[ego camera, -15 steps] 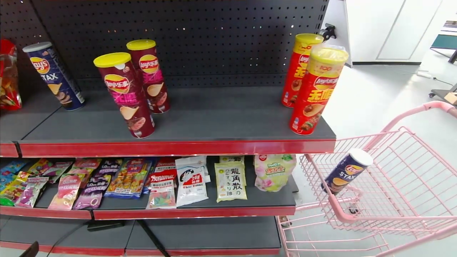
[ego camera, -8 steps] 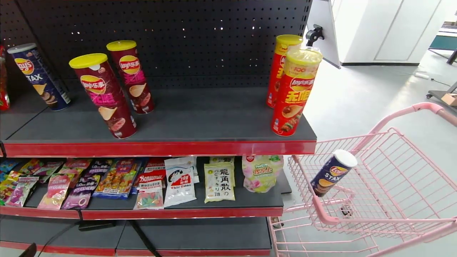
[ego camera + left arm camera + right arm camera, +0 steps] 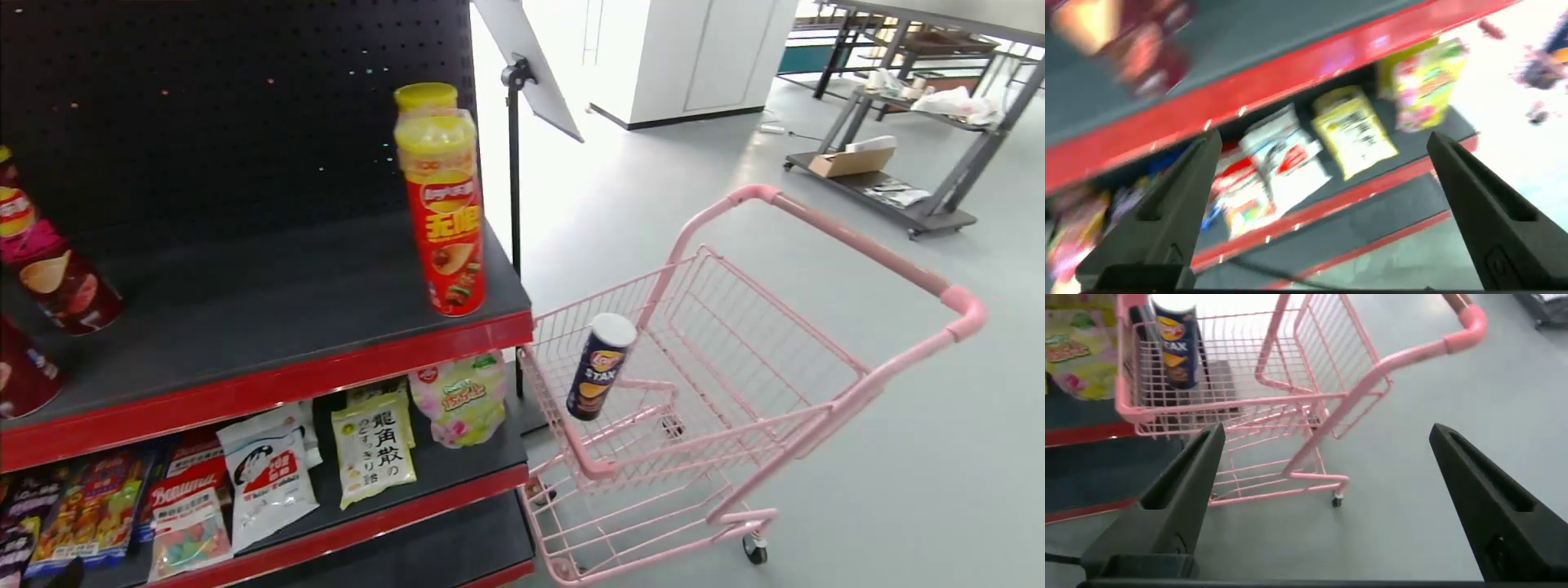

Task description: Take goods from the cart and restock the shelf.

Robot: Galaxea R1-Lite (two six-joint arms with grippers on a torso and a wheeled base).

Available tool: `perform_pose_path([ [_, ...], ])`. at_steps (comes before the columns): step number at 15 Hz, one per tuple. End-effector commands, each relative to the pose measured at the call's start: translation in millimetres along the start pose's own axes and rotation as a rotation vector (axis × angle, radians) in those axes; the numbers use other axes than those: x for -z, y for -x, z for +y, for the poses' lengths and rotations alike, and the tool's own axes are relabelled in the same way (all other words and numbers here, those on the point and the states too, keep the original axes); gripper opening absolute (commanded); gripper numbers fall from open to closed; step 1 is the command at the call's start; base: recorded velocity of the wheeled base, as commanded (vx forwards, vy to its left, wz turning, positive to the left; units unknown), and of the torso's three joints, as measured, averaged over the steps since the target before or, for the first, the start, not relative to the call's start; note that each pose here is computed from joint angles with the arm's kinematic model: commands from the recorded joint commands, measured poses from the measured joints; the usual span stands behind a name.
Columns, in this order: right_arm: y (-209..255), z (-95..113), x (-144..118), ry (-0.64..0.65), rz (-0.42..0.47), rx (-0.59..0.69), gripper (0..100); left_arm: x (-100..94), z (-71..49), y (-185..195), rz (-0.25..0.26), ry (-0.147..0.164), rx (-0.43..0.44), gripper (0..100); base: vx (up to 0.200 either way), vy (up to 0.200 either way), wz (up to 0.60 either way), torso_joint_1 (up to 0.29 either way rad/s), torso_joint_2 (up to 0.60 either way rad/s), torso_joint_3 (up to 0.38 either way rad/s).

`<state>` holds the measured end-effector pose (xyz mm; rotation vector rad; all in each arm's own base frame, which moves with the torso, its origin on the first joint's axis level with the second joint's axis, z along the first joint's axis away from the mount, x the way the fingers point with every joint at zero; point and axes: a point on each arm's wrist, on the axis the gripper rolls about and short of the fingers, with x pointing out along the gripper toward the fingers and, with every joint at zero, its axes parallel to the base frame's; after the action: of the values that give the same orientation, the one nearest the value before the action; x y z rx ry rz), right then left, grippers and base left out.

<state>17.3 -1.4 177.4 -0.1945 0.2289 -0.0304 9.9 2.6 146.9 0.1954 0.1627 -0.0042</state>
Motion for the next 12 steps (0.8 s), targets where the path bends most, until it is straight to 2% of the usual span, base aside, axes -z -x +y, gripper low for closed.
perform_pose_path([
  [1, 0, 0, 0, -0.001, 0.002, 0.001, 100, 0.8, 0.5, 3, -0.019, -0.004, -0.003, 100, 0.000, 0.000, 0.00, 0.000, 0.00, 0.000],
  [4, -2, 1, 3, 0.000, 0.014, 0.002, 100, 1.0, 1.0, 5, -0.037, -0.010, -0.006, 100, 0.000, 0.000, 0.00, 0.000, 0.00, 0.000],
  [7, -3, 1, 6, 0.001, 0.027, 0.001, 100, 2.3, 1.8, 11, -0.074, -0.036, -0.010, 100, 0.000, 0.000, 0.00, -0.017, 0.04, 0.025],
  [12, -3, 2, 8, 0.002, 0.034, -0.002, 100, 6.3, 2.0, 18, -0.101, -0.033, 0.009, 100, 0.000, 0.000, 0.00, -0.145, 0.39, 0.237],
])
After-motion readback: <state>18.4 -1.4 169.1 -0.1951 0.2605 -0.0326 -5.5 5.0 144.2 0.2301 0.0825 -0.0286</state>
